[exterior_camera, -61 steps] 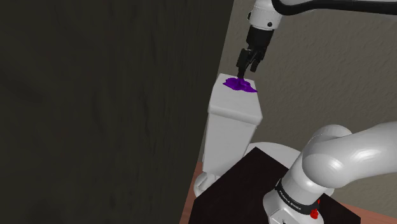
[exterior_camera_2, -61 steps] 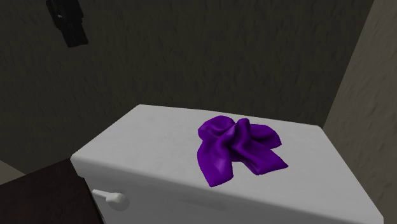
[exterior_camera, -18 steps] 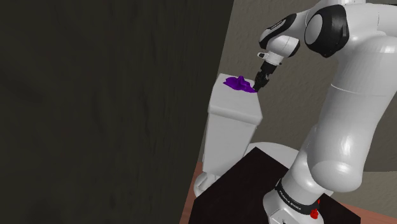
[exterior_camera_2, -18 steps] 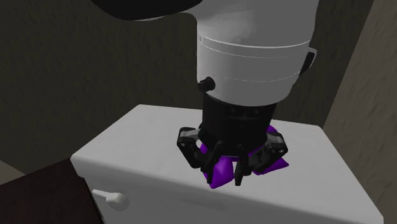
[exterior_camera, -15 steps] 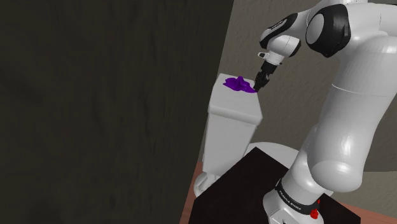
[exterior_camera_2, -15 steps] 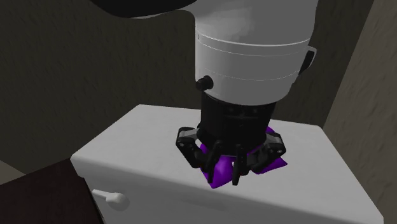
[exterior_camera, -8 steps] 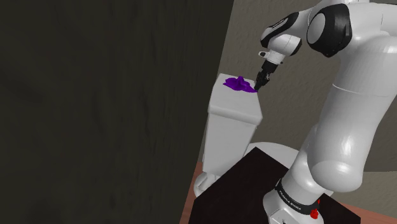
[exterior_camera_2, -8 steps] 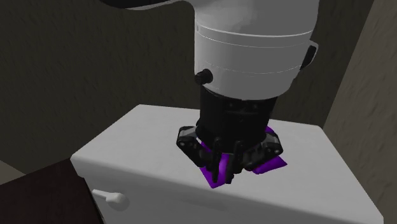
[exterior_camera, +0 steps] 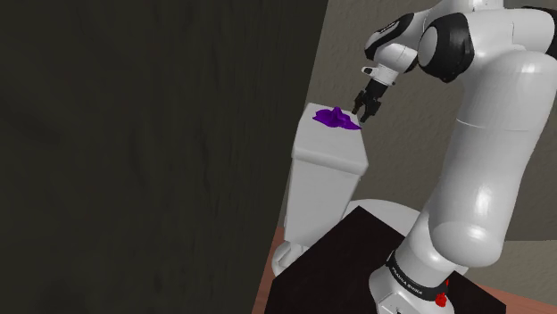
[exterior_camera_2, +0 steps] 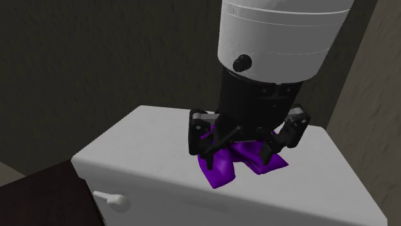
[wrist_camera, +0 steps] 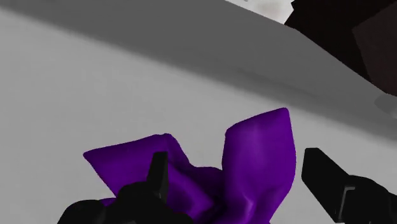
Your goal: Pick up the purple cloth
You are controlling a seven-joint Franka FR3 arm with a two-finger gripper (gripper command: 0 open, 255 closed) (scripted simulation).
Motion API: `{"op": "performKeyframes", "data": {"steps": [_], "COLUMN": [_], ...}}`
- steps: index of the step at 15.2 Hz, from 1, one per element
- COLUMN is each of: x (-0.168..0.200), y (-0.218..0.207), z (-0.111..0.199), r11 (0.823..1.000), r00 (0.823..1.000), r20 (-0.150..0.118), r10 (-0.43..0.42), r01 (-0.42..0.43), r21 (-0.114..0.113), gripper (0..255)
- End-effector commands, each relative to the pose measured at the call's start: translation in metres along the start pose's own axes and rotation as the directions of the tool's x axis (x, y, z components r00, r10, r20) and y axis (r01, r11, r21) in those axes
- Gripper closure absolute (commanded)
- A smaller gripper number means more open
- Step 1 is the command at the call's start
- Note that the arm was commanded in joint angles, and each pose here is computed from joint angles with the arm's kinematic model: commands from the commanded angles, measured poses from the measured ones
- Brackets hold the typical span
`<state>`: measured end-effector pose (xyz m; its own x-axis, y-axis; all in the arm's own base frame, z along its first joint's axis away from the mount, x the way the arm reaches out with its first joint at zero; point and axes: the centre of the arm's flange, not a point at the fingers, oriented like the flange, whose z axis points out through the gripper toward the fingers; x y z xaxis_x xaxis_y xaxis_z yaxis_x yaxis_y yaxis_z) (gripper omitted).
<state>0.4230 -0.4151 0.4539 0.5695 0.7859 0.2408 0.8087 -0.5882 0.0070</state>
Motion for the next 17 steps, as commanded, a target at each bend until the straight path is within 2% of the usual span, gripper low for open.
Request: {"op": "performKeyframes", "data": {"steps": [1, 2, 3, 4, 5, 12, 14, 15, 17], "x": [0.003, 0.007, 0.011, 0.016, 0.017, 0.007, 0.007, 0.007, 0.007], "y": [0.022, 0.033, 0.043, 0.052, 0.053, 0.053, 0.053, 0.053, 0.053], "z": [-0.001, -0.004, -0.006, -0.008, -0.009, 0.03, 0.03, 0.03, 0.03], "r11": [0.979, 0.955, 0.921, 0.879, 0.873, 0.873, 0.873, 0.873, 0.873], "r00": [0.978, 0.952, 0.917, 0.873, 0.866, 0.866, 0.866, 0.866, 0.866], "r20": [-0.05, -0.071, -0.091, -0.11, -0.112, -0.112, -0.112, -0.112, -0.112], "r10": [-0.204, -0.298, -0.389, -0.476, -0.487, -0.487, -0.487, -0.487, -0.487], "r01": [0.203, 0.296, 0.385, 0.47, 0.481, 0.481, 0.481, 0.481, 0.481], "r21": [-0.024, -0.039, -0.056, -0.074, -0.077, -0.077, -0.077, -0.077, -0.077], "gripper": [0, 0, 0, 0, 0, 0, 0, 255, 255]}}
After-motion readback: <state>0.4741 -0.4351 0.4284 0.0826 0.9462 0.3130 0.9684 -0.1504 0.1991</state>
